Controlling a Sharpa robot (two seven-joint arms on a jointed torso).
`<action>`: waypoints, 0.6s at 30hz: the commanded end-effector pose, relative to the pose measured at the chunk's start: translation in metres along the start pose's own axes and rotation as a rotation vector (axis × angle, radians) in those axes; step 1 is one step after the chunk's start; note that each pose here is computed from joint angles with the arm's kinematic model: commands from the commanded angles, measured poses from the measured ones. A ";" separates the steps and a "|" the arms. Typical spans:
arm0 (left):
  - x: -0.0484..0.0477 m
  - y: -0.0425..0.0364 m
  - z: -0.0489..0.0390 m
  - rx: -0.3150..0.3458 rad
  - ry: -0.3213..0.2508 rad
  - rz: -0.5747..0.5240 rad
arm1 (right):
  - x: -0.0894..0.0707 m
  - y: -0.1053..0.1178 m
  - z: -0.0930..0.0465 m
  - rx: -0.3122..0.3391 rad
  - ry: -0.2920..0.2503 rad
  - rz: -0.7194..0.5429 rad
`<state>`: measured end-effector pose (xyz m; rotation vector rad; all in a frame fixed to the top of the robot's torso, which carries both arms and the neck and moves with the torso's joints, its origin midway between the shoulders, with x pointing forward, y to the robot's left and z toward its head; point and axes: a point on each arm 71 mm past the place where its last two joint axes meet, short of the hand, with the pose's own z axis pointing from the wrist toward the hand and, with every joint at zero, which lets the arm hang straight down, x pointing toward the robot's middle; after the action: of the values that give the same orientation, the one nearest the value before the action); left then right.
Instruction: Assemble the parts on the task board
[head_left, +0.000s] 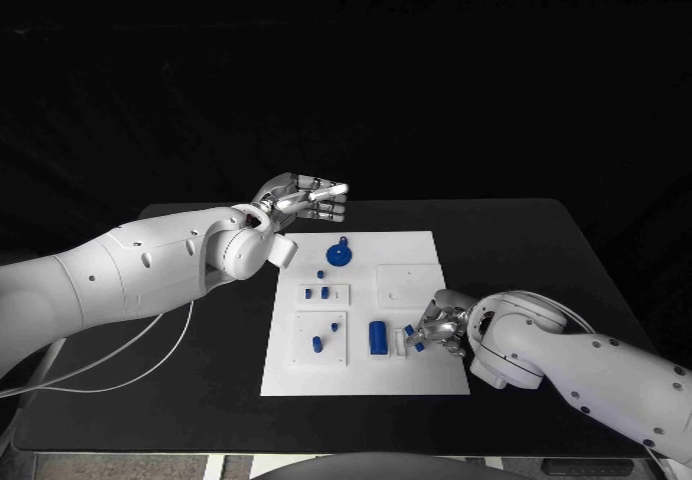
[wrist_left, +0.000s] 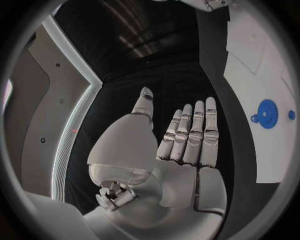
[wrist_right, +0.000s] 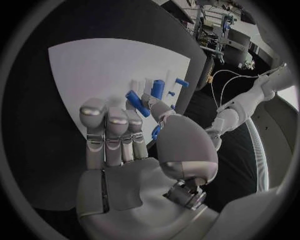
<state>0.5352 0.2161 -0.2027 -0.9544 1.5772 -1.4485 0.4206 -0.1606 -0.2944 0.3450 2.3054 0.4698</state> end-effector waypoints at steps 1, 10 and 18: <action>0.0032 -0.0011 0.0007 0.007 0.019 -0.004 | 0.006 0.003 0.003 -0.004 0.033 -0.045; 0.0046 -0.0011 0.0013 0.008 0.021 -0.005 | 0.017 0.012 0.011 -0.025 0.054 -0.065; 0.0046 -0.0009 0.0014 0.007 0.021 -0.004 | 0.019 0.014 0.015 -0.028 0.051 -0.077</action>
<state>0.5352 0.2141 -0.2028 -0.9533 1.5807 -1.4514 0.4224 -0.1406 -0.3071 0.2783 2.3405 0.4681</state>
